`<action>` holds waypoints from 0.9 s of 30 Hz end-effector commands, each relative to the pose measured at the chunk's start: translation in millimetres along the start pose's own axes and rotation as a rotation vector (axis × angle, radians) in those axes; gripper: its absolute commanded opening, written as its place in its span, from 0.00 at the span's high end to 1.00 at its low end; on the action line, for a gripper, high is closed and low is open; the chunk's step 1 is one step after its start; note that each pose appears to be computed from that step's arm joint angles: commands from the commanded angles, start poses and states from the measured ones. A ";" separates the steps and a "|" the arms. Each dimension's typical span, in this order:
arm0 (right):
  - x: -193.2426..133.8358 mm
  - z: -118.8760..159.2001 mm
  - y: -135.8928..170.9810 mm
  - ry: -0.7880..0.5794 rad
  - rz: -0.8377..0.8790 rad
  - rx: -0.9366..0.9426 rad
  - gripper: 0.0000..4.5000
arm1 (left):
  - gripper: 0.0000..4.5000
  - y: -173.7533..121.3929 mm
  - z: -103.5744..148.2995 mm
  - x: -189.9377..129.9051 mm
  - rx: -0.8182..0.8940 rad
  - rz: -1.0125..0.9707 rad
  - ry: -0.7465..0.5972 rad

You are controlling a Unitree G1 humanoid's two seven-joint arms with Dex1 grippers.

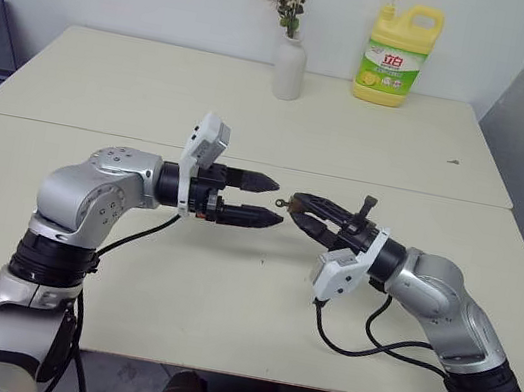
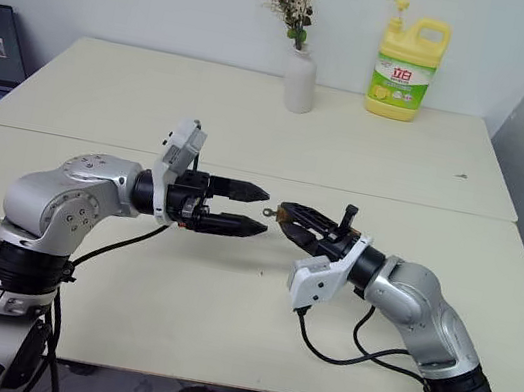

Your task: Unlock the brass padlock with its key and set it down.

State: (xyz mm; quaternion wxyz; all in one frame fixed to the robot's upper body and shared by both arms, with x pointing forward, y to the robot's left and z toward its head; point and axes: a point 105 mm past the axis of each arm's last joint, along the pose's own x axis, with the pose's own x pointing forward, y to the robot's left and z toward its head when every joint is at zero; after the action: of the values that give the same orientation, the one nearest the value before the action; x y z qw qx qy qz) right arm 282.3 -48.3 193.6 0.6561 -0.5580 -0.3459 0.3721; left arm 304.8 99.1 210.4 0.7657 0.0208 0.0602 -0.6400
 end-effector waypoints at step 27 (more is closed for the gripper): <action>-1.5 3.4 -15.7 -0.019 -0.060 0.065 0.79 | 1.00 -14.0 3.0 8.4 0.313 -0.064 0.072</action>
State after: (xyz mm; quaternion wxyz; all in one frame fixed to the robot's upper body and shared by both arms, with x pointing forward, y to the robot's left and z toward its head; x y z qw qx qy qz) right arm 281.6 -46.1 193.0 0.6710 -0.5350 -0.3365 0.3877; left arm 302.3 93.7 208.0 0.7531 0.1137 0.0164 -0.6478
